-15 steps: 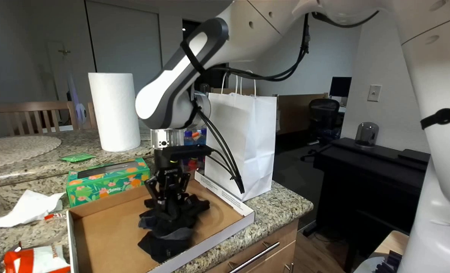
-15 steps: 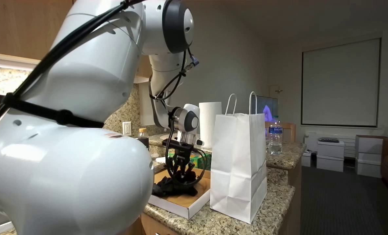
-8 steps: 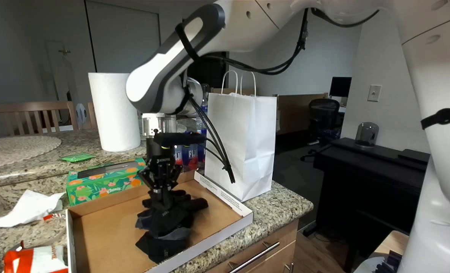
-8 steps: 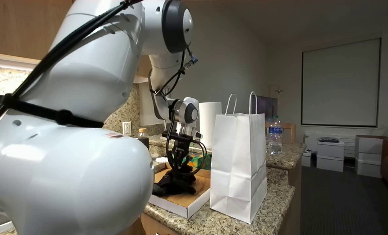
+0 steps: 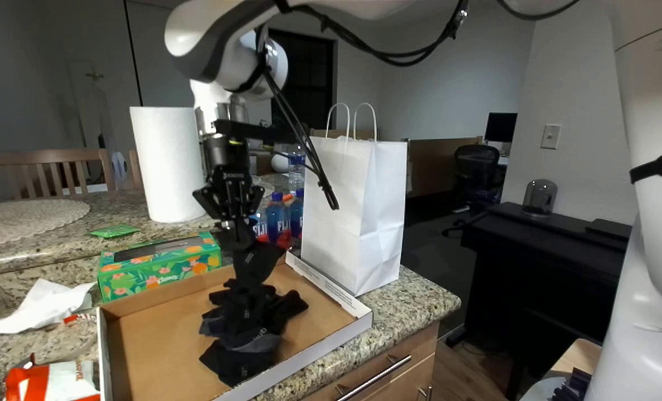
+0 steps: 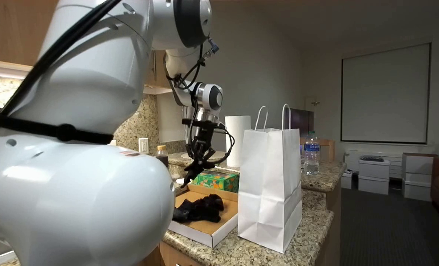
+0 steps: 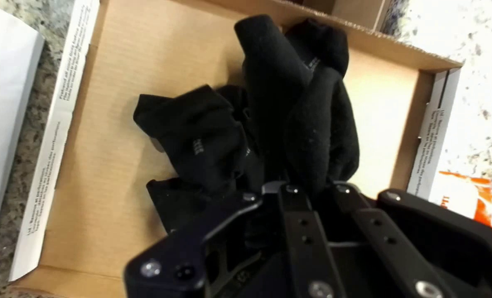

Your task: Put the socks in the bag

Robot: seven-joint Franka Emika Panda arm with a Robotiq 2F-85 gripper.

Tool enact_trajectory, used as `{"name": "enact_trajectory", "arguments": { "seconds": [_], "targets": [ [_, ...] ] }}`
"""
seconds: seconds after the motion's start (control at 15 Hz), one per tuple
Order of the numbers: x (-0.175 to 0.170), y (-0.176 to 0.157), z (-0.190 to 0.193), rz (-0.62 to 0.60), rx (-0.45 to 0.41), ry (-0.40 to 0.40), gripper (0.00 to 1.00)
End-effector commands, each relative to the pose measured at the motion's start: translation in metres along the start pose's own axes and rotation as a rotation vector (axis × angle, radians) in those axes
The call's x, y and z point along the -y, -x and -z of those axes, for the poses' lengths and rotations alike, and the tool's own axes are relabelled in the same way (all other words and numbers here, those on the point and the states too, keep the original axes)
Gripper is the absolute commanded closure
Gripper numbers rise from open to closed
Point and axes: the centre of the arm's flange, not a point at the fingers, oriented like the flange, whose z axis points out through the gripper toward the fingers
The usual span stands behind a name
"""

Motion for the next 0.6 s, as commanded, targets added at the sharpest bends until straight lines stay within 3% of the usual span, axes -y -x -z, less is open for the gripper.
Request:
{"name": "enact_trajectory", "arguments": {
  "seconds": [0.0, 0.27, 0.53],
  "targets": [
    [0.011, 0.021, 0.062, 0.033, 0.027, 0.023, 0.92],
    [0.019, 0.043, 0.126, -0.009, -0.007, 0.019, 0.92],
    [0.012, 0.078, 0.204, -0.159, -0.146, -0.055, 0.92]
  ]
}}
